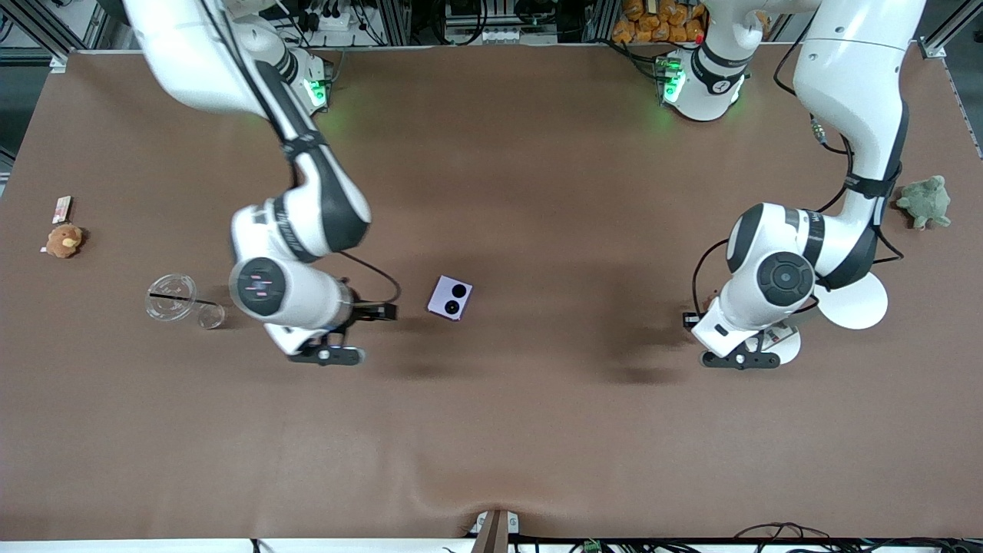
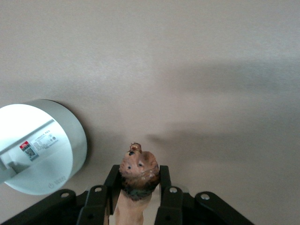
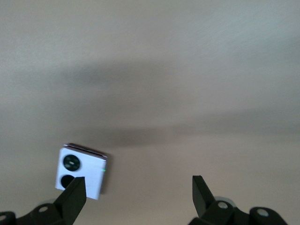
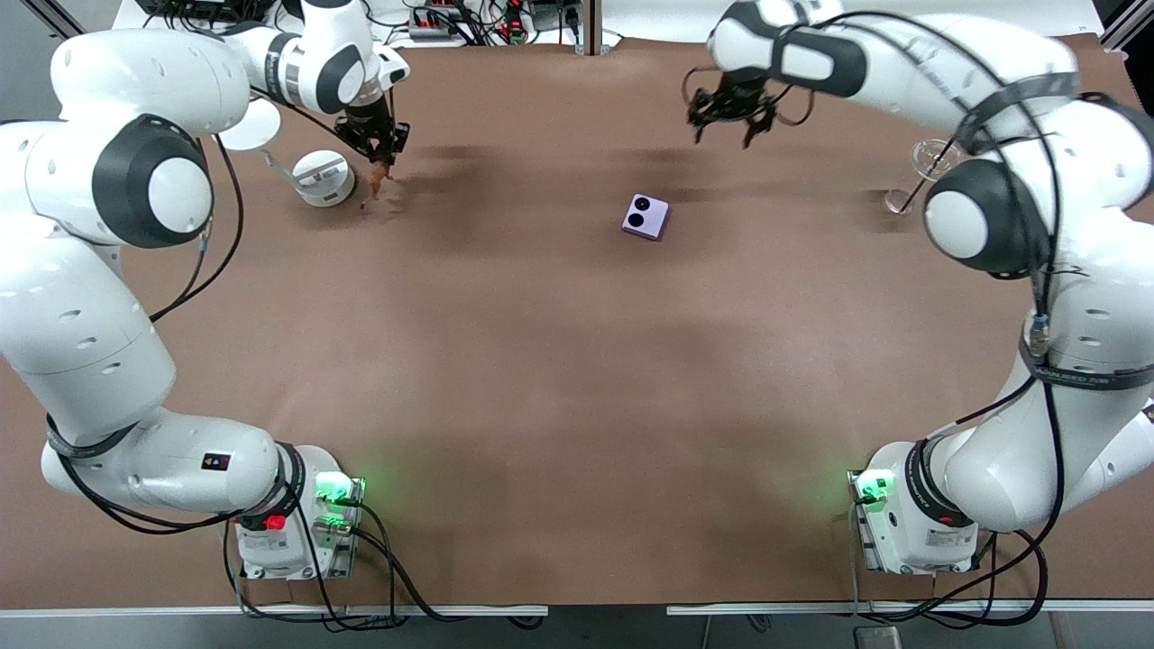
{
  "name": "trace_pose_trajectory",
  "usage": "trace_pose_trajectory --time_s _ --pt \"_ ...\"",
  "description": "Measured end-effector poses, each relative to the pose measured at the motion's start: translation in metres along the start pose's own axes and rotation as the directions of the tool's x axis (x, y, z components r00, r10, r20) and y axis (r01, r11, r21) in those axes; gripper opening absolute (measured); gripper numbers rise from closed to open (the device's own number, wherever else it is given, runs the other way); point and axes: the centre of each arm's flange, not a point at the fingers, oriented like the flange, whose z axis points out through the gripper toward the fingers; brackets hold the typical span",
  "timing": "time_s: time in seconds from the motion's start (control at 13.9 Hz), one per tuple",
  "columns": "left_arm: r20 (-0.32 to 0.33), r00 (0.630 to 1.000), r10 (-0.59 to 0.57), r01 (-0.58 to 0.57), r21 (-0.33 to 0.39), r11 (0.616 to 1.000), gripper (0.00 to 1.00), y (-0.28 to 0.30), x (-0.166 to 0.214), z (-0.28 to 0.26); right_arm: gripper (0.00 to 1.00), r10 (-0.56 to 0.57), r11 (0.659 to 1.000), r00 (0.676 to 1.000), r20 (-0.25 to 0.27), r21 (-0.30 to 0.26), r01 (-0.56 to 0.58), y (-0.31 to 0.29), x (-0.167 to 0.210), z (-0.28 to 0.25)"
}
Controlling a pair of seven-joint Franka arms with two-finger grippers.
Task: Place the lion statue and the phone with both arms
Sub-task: 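Carry the lion toward the lamp while the right gripper reaches the phone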
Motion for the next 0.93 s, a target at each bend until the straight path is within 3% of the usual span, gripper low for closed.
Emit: trace_pose_trajectory --time_s 0.22,0.36,0.57,0.93 --pt "-0.008 1.000 0.007 -0.007 -0.007 1.000 0.37 -0.011 -0.004 0.012 1.00 0.068 0.997 0.998 0.007 0.034 -0.068 -0.036 -0.011 0.048" --pt "-0.017 1.000 0.020 -0.020 -0.014 1.000 0.37 -0.017 -0.008 0.020 1.00 0.110 0.994 0.994 0.015 0.024 -0.111 -0.053 -0.021 0.064" --pt "-0.022 0.999 0.043 -0.043 -0.019 0.999 0.37 -0.027 -0.012 0.030 1.00 0.138 0.990 0.990 -0.013 0.033 -0.138 -0.082 -0.039 0.080" --pt "-0.038 0.997 0.066 -0.067 -0.024 0.997 0.37 -0.029 -0.014 0.035 1.00 0.148 0.989 0.989 -0.004 0.006 -0.148 -0.083 -0.052 0.119"
